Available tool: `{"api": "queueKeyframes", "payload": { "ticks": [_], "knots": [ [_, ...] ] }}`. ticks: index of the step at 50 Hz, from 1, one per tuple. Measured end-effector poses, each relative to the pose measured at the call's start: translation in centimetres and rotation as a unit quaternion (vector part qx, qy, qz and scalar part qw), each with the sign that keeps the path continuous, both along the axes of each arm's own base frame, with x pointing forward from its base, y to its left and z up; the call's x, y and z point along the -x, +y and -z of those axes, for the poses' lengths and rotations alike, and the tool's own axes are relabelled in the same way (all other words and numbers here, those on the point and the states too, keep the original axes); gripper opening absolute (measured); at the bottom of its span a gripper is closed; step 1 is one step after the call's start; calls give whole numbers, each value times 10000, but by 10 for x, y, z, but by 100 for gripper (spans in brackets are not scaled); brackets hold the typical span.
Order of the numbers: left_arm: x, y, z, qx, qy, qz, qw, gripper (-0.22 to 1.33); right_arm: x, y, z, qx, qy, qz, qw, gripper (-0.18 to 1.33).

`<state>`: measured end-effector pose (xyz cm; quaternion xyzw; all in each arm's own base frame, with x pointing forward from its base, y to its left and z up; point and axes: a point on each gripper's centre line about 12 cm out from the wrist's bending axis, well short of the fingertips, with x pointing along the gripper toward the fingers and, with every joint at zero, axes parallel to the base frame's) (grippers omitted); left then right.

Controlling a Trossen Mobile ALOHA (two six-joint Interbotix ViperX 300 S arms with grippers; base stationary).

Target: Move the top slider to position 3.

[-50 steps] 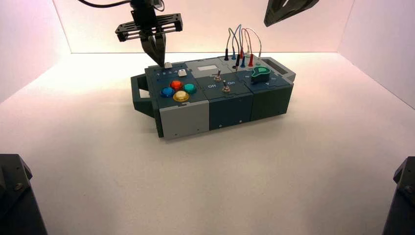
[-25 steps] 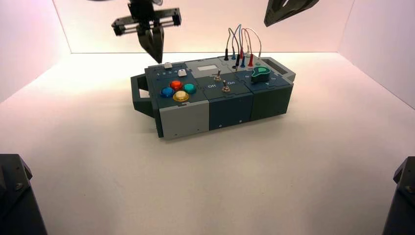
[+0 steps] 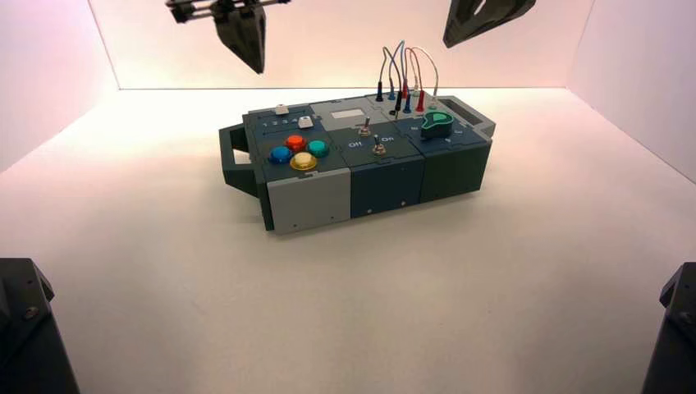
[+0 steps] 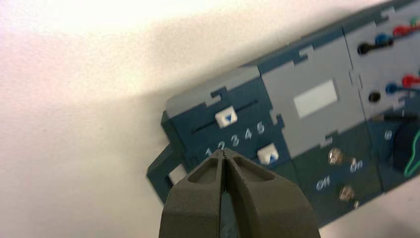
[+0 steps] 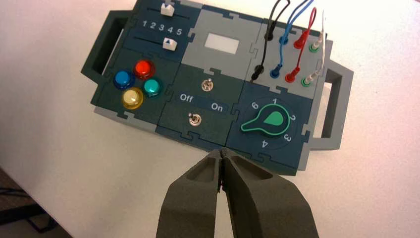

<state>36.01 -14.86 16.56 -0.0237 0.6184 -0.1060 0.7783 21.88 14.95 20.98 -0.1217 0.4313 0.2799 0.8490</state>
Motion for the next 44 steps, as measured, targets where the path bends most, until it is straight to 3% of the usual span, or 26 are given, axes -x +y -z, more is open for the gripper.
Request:
{"api": "queueKeyframes", "payload": {
  "ticks": [18, 44],
  "knots": [
    [6, -4, 3, -47, -440, 596, 9972, -16, 0, 0, 9, 85, 118, -2, 9999, -14],
    [9, -4, -9, 26, -630, 613, 9961, -17, -1, 0, 10, 120, 133, -12, 9998, -14]
  ]
}}
